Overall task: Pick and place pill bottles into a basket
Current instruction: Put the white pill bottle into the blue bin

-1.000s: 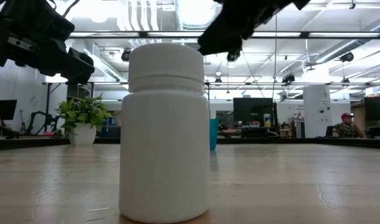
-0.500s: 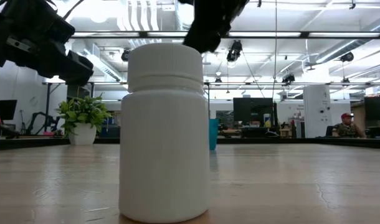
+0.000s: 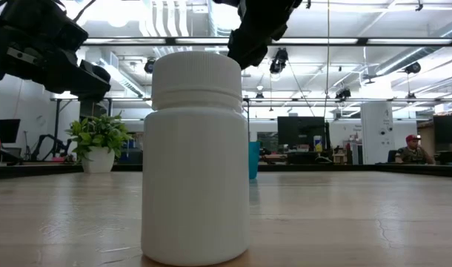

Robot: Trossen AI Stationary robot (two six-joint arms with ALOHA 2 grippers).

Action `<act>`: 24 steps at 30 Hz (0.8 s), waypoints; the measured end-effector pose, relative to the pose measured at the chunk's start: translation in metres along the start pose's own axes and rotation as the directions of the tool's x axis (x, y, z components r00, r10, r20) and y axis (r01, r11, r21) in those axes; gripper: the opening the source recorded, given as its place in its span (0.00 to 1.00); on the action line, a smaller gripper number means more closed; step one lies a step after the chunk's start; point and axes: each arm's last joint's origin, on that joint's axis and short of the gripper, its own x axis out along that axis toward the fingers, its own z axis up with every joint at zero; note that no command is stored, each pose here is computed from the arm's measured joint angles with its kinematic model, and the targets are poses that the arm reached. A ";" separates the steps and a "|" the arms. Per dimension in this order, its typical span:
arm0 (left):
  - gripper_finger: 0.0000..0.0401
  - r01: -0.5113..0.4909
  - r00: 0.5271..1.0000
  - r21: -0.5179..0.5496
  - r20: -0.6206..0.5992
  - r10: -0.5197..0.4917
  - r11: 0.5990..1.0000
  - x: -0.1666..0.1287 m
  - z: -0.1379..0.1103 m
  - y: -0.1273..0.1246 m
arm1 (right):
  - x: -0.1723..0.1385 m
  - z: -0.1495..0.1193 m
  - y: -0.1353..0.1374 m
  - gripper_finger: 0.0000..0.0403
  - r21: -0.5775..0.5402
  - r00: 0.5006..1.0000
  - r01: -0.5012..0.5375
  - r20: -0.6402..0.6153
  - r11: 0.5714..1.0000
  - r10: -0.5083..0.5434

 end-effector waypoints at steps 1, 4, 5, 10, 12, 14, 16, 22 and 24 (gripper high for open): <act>0.01 -0.006 1.000 0.013 0.007 0.005 1.000 -0.001 0.000 0.000 | 0.002 -0.001 0.000 0.56 0.002 1.000 0.000 -0.006 1.000 0.000; 0.00 -0.028 0.999 0.032 0.030 0.027 0.999 -0.003 0.001 0.000 | 0.005 -0.002 -0.001 0.56 0.003 1.000 0.001 -0.017 1.000 -0.001; 0.00 -0.031 0.999 0.040 0.039 0.030 0.999 -0.004 0.000 0.000 | 0.005 -0.001 -0.001 0.56 0.002 1.000 0.001 -0.016 1.000 -0.001; 0.00 -0.037 0.997 0.055 0.072 0.033 0.998 -0.008 -0.010 -0.002 | 0.005 -0.001 -0.001 0.56 0.000 1.000 0.001 -0.015 1.000 -0.001; 0.00 -0.041 0.995 0.059 0.094 0.035 0.997 -0.010 -0.011 -0.003 | 0.005 -0.001 -0.001 0.56 0.000 1.000 0.002 -0.015 1.000 -0.002; 0.00 -0.044 0.993 0.059 0.116 0.037 0.997 -0.012 -0.009 -0.003 | 0.005 -0.001 -0.001 0.56 -0.002 1.000 0.002 -0.015 1.000 -0.002; 0.00 -0.046 0.991 0.062 0.132 0.038 0.997 -0.013 -0.008 -0.003 | 0.005 -0.002 -0.001 0.56 -0.005 1.000 0.002 -0.016 1.000 -0.002; 0.00 -0.036 0.992 0.054 0.122 0.029 0.998 -0.015 -0.010 -0.004 | 0.014 -0.006 -0.002 0.56 -0.003 1.000 0.004 -0.028 1.000 -0.004; 0.00 -0.034 0.992 0.041 0.125 0.029 0.999 -0.015 -0.010 -0.004 | 0.021 -0.009 -0.003 0.56 -0.002 0.999 0.005 -0.048 1.000 -0.005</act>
